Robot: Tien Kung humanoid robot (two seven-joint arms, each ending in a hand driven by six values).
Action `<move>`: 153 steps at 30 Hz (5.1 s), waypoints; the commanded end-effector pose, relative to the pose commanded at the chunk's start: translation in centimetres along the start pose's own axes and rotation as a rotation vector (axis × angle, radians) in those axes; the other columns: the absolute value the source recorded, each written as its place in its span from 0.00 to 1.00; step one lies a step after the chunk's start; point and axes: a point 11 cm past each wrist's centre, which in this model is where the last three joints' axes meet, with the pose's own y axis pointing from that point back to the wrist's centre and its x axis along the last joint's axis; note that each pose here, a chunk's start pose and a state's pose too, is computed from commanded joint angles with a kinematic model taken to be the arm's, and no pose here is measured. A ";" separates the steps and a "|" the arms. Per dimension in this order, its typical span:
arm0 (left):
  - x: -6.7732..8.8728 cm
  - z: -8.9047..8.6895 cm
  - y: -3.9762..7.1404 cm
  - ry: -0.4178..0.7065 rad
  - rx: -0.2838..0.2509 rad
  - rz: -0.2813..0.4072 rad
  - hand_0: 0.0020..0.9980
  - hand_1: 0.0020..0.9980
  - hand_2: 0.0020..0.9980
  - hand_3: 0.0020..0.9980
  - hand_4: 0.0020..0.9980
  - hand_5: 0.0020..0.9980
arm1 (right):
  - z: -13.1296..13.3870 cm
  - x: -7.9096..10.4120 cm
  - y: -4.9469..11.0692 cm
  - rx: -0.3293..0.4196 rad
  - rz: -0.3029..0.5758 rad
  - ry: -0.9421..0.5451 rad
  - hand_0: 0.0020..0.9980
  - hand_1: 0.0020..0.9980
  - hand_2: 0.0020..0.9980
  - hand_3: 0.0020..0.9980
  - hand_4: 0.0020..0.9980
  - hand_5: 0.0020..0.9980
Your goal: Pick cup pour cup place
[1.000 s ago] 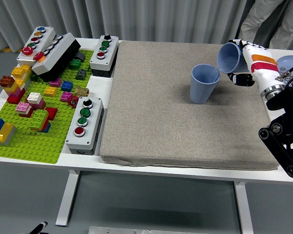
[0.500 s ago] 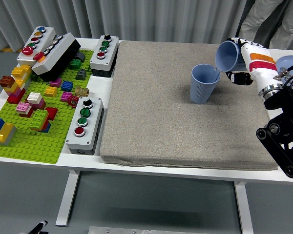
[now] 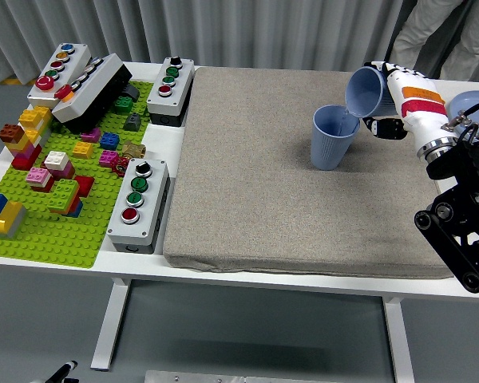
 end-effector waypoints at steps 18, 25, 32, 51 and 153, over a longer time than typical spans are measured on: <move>0.1 -0.2 0.0 -0.001 0.004 0.002 0.82 0.80 0.89 0.79 0.64 0.98 | -0.8 -0.5 0.1 0.033 -0.017 0.041 0.73 0.67 0.55 0.57 0.67 0.08; 0.1 -0.2 0.0 -0.001 0.005 0.003 0.82 0.80 0.89 0.79 0.64 0.98 | -0.9 -0.5 -0.1 0.049 -0.028 0.077 0.73 0.67 0.55 0.57 0.67 0.08; 0.2 -0.3 0.0 0.000 0.006 0.004 0.82 0.80 0.89 0.79 0.64 0.99 | -1.2 -0.5 -0.1 0.061 -0.031 0.095 0.73 0.67 0.55 0.57 0.67 0.08; 0.2 0.0 0.0 0.001 0.001 0.005 0.82 0.80 0.89 0.79 0.64 0.99 | -1.2 -0.2 -0.2 0.081 -0.028 0.164 0.74 0.67 0.55 0.57 0.68 0.08; -0.3 -0.4 0.0 -0.002 0.010 -0.006 0.82 0.81 0.89 0.79 0.64 0.99 | 6.3 1.8 -0.3 -0.259 0.006 -1.316 0.77 0.67 0.54 0.55 0.67 0.00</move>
